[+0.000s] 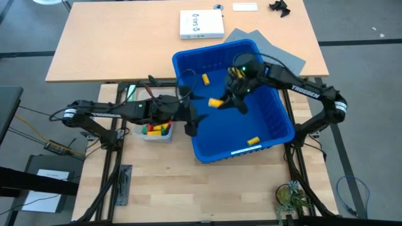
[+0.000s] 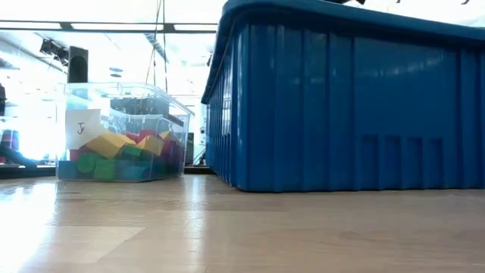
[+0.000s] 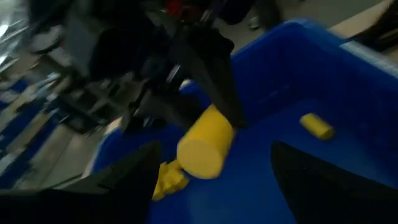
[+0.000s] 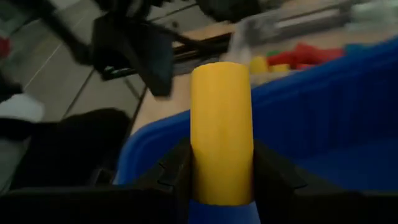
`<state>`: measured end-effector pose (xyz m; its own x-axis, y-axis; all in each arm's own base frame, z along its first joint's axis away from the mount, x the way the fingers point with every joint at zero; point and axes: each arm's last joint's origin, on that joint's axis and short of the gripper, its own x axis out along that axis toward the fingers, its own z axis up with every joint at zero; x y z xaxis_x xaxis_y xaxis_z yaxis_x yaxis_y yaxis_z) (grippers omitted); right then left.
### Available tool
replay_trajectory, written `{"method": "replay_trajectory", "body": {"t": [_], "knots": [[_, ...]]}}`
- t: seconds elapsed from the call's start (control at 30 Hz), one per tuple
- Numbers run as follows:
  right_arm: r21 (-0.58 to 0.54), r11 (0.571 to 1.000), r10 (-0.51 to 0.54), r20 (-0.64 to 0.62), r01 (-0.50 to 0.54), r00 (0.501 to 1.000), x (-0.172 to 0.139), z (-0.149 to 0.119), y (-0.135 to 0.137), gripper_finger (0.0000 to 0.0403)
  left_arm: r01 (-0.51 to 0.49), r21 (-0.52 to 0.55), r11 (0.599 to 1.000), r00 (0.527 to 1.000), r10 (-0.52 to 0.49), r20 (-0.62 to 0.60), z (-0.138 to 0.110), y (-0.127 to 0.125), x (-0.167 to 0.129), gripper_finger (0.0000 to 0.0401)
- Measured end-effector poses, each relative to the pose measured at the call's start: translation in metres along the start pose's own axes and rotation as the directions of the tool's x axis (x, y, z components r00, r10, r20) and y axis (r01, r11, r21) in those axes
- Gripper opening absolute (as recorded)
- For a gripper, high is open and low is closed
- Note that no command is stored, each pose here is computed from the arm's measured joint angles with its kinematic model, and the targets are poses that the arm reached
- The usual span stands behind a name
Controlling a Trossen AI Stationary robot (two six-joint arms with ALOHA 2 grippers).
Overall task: Sort blocks
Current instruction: Put the yellow block into the transparent bin
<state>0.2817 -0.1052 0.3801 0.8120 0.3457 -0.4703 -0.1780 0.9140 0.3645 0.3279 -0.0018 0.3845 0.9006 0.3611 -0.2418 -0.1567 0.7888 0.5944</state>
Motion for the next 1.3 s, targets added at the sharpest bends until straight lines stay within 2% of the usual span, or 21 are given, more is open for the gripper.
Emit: {"method": "replay_trajectory", "body": {"t": [0.2, 0.33, 0.67, 0.87, 1.07, 1.13, 1.23, 1.3], "knots": [[-0.033, 0.996, 0.076, -0.045, -0.078, 0.996, 0.022, -0.002, 0.018, 0.0122, 0.151, 0.016, 0.988, 0.985, -0.152, 0.078, 0.002, -0.017, 0.011, 0.0311], [-0.042, 0.988, 0.146, -0.066, -0.149, 0.987, 0.030, -0.003, 0.028, 0.0122, 0.193, 0.034, 0.981, 0.979, -0.195, 0.058, 0.000, -0.029, 0.018, 0.0298], [-0.039, 0.987, 0.154, -0.072, -0.157, 0.985, 0.033, -0.003, 0.033, 0.0122, 0.182, 0.058, 0.982, 0.978, -0.187, 0.092, 0.005, -0.036, 0.020, 0.0195], [-0.040, 0.987, 0.153, -0.070, -0.156, 0.986, 0.033, -0.003, 0.033, 0.0126, 0.170, 0.056, 0.984, 0.980, -0.174, 0.091, 0.005, -0.036, 0.020, 0.0155], [-0.050, 0.989, 0.135, -0.048, -0.138, 0.990, 0.031, -0.001, 0.030, 0.0215, 0.127, 0.016, 0.992, 0.990, -0.128, 0.058, 0.004, -0.035, 0.020, 0.0140], [-0.050, 0.992, 0.113, -0.026, -0.115, 0.993, 0.025, 0.001, 0.026, 0.0242, 0.089, -0.049, 0.995, 0.996, -0.088, 0.021, 0.003, -0.035, 0.018, 0.0140], [-0.044, 0.999, 0.010, 0.007, -0.009, 1.000, 0.012, 0.003, 0.018, 0.0273, 0.004, -0.140, 0.990, 0.998, -0.014, -0.068, -0.001, -0.029, 0.010, 0.0140], [-0.033, 0.993, -0.115, 0.025, 0.116, 0.993, 0.005, 0.004, 0.011, 0.0286, -0.035, -0.201, 0.979, 0.992, 0.010, -0.127, -0.004, -0.024, 0.002, 0.0140]]}}
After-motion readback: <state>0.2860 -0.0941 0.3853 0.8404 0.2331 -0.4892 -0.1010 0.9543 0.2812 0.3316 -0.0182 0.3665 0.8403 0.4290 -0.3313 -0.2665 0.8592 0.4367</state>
